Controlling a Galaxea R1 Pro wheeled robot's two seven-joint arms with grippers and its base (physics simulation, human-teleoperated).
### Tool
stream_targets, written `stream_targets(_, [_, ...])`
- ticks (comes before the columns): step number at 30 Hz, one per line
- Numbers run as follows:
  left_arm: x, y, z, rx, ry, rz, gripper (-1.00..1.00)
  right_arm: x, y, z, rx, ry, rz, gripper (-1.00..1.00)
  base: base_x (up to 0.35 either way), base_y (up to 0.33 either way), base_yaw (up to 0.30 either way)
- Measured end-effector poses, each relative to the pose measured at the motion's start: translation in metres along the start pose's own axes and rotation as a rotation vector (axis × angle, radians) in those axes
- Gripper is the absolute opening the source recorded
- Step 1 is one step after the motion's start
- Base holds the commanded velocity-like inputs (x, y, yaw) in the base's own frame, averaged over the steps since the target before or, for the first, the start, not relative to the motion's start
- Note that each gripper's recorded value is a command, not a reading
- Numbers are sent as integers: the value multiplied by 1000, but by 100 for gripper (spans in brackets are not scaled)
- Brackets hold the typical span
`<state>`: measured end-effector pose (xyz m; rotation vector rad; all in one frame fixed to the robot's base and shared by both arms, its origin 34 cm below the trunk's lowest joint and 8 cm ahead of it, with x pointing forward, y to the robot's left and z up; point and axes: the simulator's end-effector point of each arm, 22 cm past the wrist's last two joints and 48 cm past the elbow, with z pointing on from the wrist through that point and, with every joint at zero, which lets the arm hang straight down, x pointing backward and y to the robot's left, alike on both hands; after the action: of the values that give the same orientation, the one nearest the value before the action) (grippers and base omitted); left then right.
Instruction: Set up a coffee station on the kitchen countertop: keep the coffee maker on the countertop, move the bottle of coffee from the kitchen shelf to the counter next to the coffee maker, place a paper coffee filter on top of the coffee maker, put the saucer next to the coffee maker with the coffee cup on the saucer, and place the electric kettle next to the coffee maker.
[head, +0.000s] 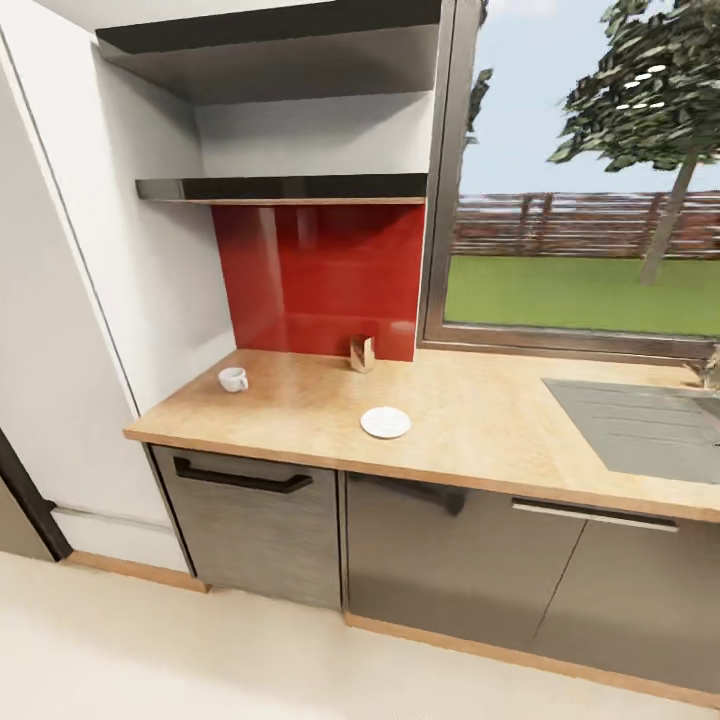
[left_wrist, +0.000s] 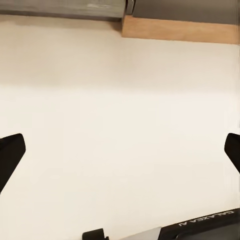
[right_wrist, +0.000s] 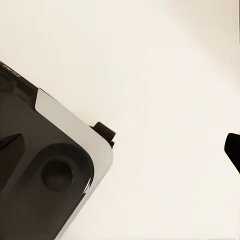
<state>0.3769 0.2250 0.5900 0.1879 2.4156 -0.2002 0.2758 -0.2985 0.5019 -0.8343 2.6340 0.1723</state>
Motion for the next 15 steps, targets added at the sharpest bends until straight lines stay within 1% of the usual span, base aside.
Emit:
stream_targets(3, [0,0,0,0,0,0,100,0,0,0,0,0,0,100,0,95,-281])
stream_targets(6, [0,0,0,0,0,0,100,0,0,0,0,0,0,100,0,198,-222])
stream_targets(9, [0,0,0,-1,1,0,100,0,0,0,0,0,0,100,0,266,-89])
stream_targets(12, [0,0,0,-1,1,0,100,0,0,0,0,-1,-2,100,0,262,-26])
stream_targets(15, [0,0,0,-1,1,0,100,0,-1,0,1,-1,-3,100,0,120,-8])
